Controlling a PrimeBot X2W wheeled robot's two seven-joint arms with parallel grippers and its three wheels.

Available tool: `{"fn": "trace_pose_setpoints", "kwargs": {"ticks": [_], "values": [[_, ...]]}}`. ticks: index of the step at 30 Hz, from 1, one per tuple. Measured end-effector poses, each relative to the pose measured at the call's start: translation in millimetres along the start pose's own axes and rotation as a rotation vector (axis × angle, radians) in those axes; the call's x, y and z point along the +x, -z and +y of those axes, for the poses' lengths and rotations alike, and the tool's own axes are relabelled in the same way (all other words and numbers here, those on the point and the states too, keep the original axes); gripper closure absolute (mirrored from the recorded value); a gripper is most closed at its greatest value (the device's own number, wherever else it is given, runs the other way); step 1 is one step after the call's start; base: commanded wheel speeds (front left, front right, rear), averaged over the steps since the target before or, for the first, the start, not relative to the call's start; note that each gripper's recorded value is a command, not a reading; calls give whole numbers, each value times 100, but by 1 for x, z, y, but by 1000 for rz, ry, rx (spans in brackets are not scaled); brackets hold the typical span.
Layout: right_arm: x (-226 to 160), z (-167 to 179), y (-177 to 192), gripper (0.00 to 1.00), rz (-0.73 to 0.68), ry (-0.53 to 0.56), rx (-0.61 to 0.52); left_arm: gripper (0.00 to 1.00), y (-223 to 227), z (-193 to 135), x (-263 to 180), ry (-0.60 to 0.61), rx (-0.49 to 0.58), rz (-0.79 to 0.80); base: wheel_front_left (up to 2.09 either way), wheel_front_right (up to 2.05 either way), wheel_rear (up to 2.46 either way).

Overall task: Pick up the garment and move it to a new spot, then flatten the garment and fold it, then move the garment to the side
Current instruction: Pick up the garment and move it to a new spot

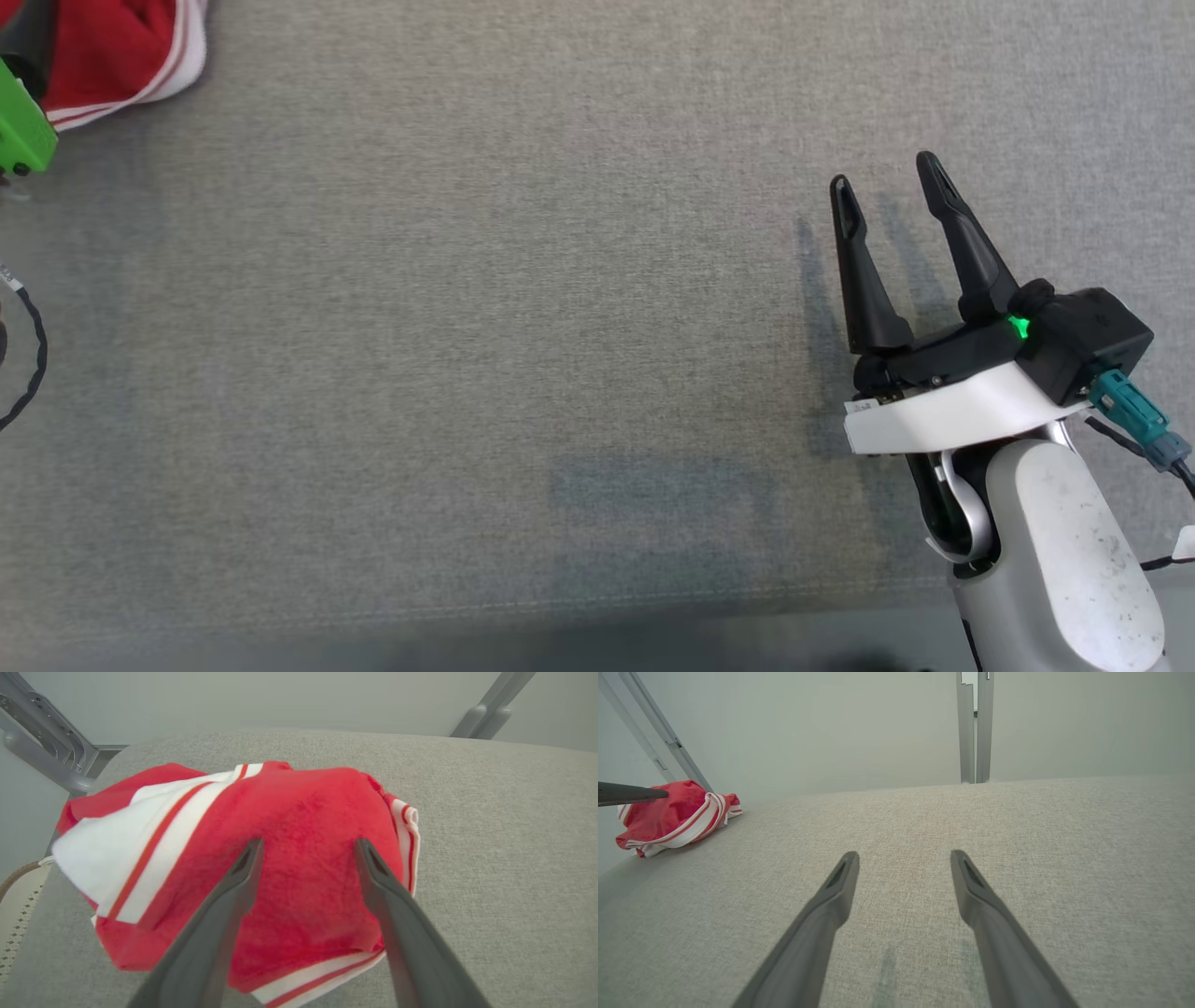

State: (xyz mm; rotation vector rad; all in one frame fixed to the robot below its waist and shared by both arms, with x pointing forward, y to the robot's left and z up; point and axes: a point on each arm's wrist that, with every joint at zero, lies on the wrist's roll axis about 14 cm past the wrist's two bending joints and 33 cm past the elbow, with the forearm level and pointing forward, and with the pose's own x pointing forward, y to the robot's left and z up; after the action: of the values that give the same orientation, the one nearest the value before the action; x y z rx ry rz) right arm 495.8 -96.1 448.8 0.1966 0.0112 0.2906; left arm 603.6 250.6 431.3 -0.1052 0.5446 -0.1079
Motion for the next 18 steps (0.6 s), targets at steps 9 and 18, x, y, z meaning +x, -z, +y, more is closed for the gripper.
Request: {"fn": "trace_pose_setpoints", "kwargs": {"ticks": [9, 18], "values": [[-2, -22, 21, 0, 35, 47, -4, 0, 45, 8, 41, -34, -55, 108, 0, 0, 0], [-4, -33, 28, 0, 43, 72, -11, 100, 59, 13, 61, -62, -72, 107, 0, 0, 0]]}}
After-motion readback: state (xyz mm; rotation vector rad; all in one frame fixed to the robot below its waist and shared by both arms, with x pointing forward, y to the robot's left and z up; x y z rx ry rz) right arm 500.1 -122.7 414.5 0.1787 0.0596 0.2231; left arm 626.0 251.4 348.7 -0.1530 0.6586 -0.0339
